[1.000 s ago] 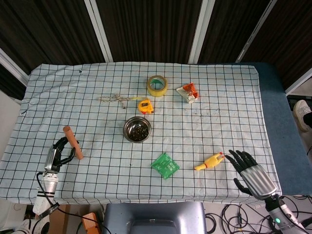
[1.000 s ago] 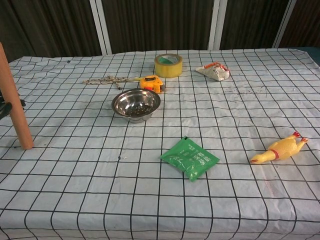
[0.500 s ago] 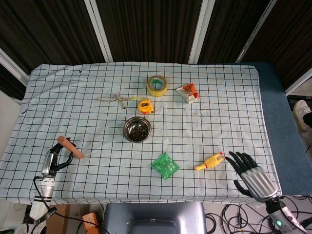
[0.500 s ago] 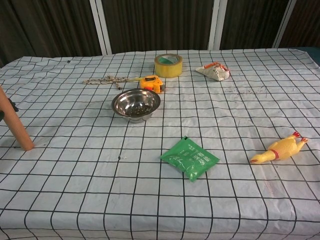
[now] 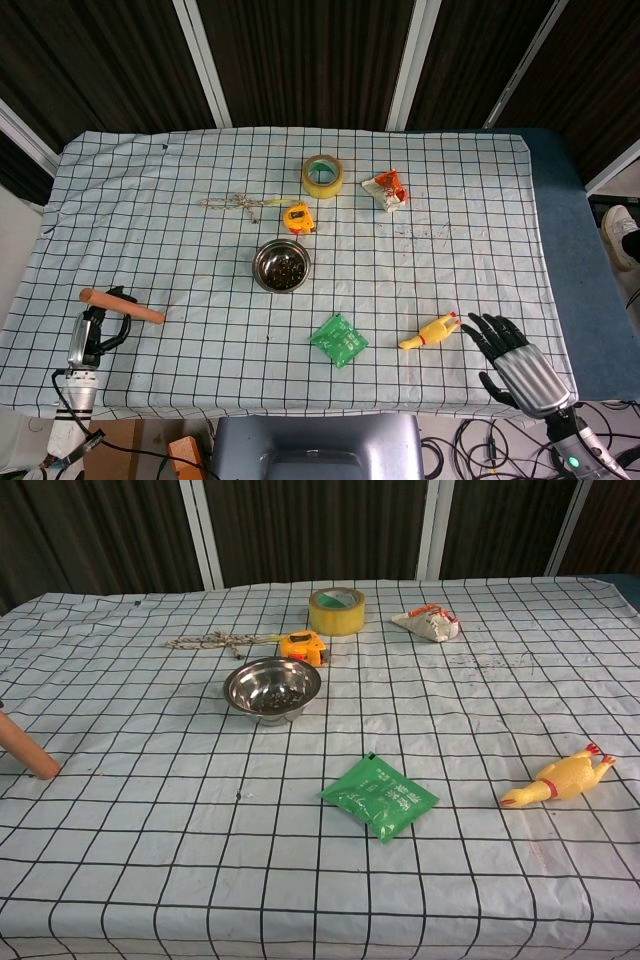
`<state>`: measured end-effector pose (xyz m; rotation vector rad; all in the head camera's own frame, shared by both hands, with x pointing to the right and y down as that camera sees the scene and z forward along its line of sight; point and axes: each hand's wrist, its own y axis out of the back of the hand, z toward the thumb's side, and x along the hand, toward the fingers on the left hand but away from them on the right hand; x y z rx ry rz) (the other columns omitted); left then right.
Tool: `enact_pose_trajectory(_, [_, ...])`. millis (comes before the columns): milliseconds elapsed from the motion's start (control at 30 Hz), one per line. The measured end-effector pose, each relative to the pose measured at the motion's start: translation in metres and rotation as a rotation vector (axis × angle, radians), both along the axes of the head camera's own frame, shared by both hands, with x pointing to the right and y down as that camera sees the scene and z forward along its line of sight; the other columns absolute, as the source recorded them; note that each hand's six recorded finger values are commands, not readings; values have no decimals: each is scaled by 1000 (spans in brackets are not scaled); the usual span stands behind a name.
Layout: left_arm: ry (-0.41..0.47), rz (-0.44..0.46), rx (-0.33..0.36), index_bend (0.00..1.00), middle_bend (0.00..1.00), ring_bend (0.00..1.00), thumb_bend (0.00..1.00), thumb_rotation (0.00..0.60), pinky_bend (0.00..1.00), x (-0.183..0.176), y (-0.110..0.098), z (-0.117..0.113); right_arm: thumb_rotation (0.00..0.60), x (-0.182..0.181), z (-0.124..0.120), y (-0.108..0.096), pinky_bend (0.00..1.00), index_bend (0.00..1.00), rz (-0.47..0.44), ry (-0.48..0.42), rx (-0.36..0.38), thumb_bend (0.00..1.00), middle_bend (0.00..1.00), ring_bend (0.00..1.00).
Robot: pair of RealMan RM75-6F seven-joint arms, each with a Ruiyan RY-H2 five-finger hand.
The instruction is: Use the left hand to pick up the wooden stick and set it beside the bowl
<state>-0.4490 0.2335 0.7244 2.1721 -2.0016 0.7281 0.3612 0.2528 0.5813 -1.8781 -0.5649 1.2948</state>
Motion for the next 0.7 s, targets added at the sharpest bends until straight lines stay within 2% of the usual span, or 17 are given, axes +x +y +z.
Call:
enact_pose_trajectory(100, [2,19,0,322,285,66,480,600,69,2,2,-1,600,0,0,1,106,0,0,1,-1,394,0,0])
enact_pose_trajectory(167, [10,29,-4,112,173,12,433,600,19,4,2,0,600,0,0,1,106,0,-1,1,-1,393,0,0])
enact_pose_trajectory(233, [20,33,-13,13,94,0,410,600,1,4,2,1,600,0,-1,1,106,0,-2,0,-1,394,0,0])
enact_pose_trajectory(333, [28,24,-14,0,49,0,402,600,0,5,-1,1,600,0,-1,1,106,0,-1,0,-1,394,0,0])
enact_pose_trajectory(533, [66,-20,-4,0,20,0,401,600,0,4,-7,0,600,0,-2,2,107,0,-3,-2,-2,394,0,0])
enact_pose_trajectory(700, [85,-19,-8,0,19,0,400,600,0,4,-9,-2,600,0,-3,2,106,0,-3,-6,1,394,0,0])
